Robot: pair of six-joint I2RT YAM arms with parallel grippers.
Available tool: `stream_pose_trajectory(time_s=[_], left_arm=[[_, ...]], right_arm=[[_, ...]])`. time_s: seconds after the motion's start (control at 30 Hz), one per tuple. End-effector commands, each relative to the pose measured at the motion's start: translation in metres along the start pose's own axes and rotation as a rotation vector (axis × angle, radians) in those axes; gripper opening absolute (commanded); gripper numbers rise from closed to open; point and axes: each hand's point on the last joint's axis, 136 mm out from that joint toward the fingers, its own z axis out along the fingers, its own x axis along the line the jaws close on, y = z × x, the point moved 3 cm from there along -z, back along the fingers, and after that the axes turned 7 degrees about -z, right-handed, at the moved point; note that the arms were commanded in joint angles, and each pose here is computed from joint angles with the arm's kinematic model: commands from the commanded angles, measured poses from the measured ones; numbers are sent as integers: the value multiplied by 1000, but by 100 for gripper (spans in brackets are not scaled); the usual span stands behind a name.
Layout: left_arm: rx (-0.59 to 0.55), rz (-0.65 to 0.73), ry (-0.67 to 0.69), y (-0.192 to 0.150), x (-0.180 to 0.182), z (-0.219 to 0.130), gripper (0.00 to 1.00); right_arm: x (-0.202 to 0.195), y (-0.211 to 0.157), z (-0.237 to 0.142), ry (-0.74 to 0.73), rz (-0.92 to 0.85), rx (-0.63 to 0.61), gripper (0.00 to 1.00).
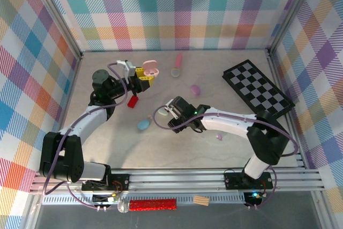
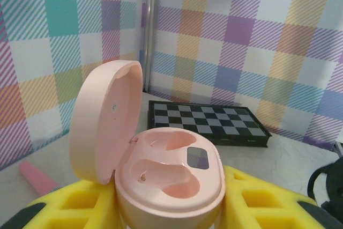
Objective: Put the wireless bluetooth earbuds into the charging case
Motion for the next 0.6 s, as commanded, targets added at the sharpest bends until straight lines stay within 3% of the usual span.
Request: stream_pose_trajectory(time_s=[0.0, 0.2, 0.57], left_arm=[[-39, 70, -3, 18, 3, -3, 39], [-47, 78, -13, 24, 0, -4, 39], [-46, 91, -12, 26, -2, -5, 39]], right_arm=[[-9, 4, 4, -111, -62, 71, 68], [-6, 4, 22, -127, -104, 175, 63], [2, 2, 44, -137, -146, 291, 42]])
